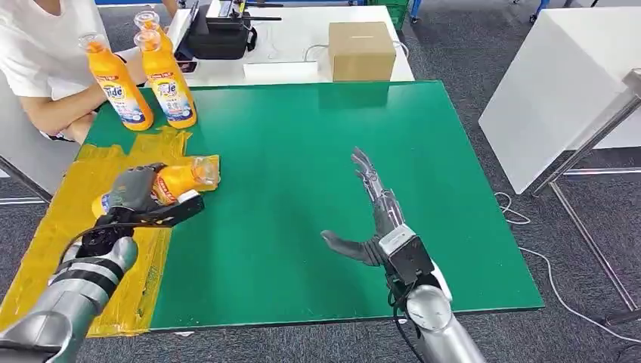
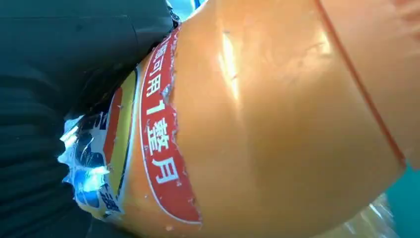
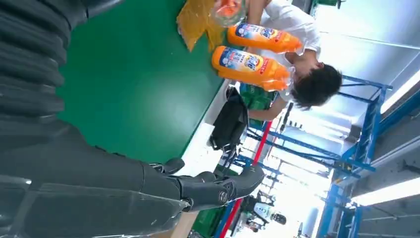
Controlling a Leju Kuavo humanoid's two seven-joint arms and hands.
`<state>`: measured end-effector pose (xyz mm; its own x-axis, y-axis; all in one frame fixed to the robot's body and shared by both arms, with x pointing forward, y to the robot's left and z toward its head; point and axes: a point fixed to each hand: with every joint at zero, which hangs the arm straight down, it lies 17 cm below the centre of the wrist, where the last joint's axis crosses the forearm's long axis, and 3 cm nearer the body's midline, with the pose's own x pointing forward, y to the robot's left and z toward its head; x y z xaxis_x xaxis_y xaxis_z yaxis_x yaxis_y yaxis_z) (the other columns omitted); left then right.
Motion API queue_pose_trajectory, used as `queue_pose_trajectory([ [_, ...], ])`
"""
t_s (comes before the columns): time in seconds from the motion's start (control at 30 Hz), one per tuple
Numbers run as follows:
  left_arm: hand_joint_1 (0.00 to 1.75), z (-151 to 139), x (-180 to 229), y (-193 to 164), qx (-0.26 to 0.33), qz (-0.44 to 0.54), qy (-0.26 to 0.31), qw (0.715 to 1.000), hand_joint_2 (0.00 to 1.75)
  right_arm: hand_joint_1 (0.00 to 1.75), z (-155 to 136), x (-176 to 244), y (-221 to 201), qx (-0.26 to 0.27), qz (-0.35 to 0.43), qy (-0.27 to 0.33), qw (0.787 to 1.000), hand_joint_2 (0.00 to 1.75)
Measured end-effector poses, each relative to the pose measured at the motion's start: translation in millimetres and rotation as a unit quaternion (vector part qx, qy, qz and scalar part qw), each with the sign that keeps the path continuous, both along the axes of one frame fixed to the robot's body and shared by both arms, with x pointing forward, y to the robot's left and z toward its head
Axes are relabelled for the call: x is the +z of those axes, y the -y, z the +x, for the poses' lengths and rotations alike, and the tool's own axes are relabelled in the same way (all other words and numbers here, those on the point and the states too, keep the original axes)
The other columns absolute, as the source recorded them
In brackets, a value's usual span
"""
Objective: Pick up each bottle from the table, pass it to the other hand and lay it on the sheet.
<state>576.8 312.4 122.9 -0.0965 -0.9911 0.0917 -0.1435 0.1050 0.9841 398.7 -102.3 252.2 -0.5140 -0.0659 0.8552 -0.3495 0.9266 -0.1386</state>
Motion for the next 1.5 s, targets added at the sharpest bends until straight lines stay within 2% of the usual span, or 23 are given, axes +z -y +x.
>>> queue_pose_trajectory([
  [0.13, 1.75, -2.7, -16.5, 19.6, -0.011, -0.033, -0.021, 0.999, 1.75, 0.00, 0.7, -1.1, -0.3, 0.000, -0.001, -0.004, 1.000, 1.75],
  [0.43, 1.75, -5.1, -26.0, 38.1, -0.016, -0.065, -0.027, 0.997, 1.75, 0.00, 3.6, -5.9, -8.3, 0.002, -0.019, -0.011, 1.000, 1.75],
  [0.47, 1.45, -5.0, -26.6, 39.1, -0.016, -0.067, -0.028, 0.997, 1.75, 0.00, 4.0, -6.5, -8.7, 0.002, -0.019, -0.011, 1.000, 1.75],
  [0.5, 0.05, -4.8, -26.9, 39.7, -0.016, -0.068, -0.029, 0.997, 1.75, 0.00, 4.4, -7.4, -9.0, 0.002, -0.020, -0.013, 1.000, 1.75],
  [0.53, 0.00, -4.7, -27.1, 40.0, -0.015, -0.069, -0.029, 0.997, 1.75, 0.00, 4.5, -8.1, -9.1, 0.002, -0.020, -0.013, 1.000, 1.75],
  [0.77, 0.00, -9.7, -37.5, 40.9, -0.004, -0.064, -0.033, 0.997, 1.75, 0.00, 7.1, -10.3, -8.0, -0.011, -0.029, -0.011, 0.999, 1.75],
  [0.97, 0.00, -19.8, -59.2, 37.9, 0.005, 0.003, -0.049, 0.999, 1.75, 0.00, 8.4, -12.6, -5.9, -0.018, -0.034, -0.011, 0.999, 1.75],
  [1.13, 0.00, -31.4, -82.0, 39.4, -0.017, 0.085, -0.069, 0.994, 1.75, 0.00, 9.8, -17.8, -3.8, -0.021, -0.040, -0.015, 0.999, 1.75],
  [1.33, 0.00, -32.5, -90.1, 40.4, -0.027, 0.108, -0.086, 0.990, 1.75, 0.00, 10.5, -21.5, -3.2, -0.021, -0.045, -0.017, 0.999, 1.75],
  [1.5, 0.00, -34.1, -89.2, 43.1, -0.037, 0.101, -0.079, 0.991, 1.75, 0.00, 10.8, -25.9, -2.5, -0.023, -0.052, -0.019, 0.998, 1.75],
])
